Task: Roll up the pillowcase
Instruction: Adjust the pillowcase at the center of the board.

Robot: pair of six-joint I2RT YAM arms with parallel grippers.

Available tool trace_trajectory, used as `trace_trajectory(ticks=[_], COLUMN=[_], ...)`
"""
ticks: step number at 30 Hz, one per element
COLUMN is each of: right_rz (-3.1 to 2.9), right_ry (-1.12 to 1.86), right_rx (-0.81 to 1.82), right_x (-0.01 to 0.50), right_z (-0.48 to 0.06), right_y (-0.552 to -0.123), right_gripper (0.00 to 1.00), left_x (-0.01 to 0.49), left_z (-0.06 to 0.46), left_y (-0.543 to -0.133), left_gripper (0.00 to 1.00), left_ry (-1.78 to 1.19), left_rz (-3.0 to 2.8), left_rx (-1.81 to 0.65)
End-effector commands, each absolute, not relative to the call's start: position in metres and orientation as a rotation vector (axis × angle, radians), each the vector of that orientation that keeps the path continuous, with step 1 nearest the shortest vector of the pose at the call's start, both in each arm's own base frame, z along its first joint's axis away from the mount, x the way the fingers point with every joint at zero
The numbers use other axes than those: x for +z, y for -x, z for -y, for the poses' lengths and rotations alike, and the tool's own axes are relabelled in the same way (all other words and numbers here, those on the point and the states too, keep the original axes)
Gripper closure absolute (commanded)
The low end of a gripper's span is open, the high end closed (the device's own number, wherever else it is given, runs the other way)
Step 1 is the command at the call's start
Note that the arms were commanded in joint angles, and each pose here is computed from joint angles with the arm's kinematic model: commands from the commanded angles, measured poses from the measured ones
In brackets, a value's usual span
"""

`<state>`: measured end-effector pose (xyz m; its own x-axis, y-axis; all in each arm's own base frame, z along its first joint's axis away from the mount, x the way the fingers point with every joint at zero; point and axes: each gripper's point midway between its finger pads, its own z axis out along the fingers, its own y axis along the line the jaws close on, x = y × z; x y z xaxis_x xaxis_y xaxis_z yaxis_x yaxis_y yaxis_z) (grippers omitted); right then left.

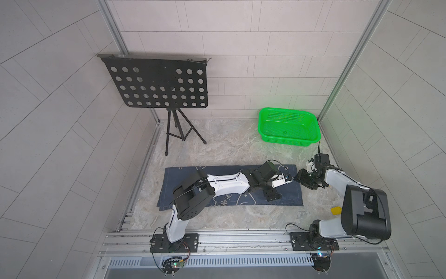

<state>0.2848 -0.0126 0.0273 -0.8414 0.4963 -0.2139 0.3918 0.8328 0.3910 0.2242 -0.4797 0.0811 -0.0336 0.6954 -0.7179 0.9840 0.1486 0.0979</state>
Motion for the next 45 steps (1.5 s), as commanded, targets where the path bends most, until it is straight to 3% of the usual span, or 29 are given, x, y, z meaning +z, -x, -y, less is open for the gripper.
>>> trace_trajectory(ticks=[1,11,20,25,27,31,35,37,45], right_rz=[-2.676,-2.667,-2.625,-2.595,-2.595,-2.594,-2.652,-2.669,-2.7], right_ry=[-0.682,-0.676,-0.65,-0.61,-0.604,-0.634,-0.662,-0.669,-0.6], right_rx=[0.552,0.608,0.663,0.683,0.661,0.613,0.477,0.434,0.366], right_x=[0.028,0.027,0.034,0.041,0.042,0.042,0.038,0.036,0.031], right_z=[0.009,0.003,-0.004,-0.007,-0.007,-0.003,0.013,0.018,0.022], right_y=[-0.297,-0.3,-0.3,-0.305,-0.304,-0.302,-0.294,-0.294,-0.309], right_gripper=[0.49,0.56,0.75,0.96,0.97,0.94,0.71,0.65,0.6], left_x=[0.082,0.06,0.029,0.022,0.023,0.029,0.033,0.03,0.015], left_z=[0.489,0.507,0.507,0.505,0.505,0.508,0.508,0.507,0.499], left_y=[-0.223,-0.217,-0.225,-0.227,-0.228,-0.227,-0.227,-0.225,-0.225], left_gripper=[0.0,0.01,0.02,0.03,0.03,0.03,0.03,0.03,0.03], left_ry=[-1.524,-1.472,-1.517,-1.527,-1.525,-1.519,-1.525,-1.533,-1.566], left_rz=[-1.865,-2.019,-2.053,-2.072,-2.072,-2.061,-2.05,-2.055,-2.07], left_rx=[-0.665,-0.847,-0.757,-0.736,-0.737,-0.77,-0.773,-0.772,-0.73])
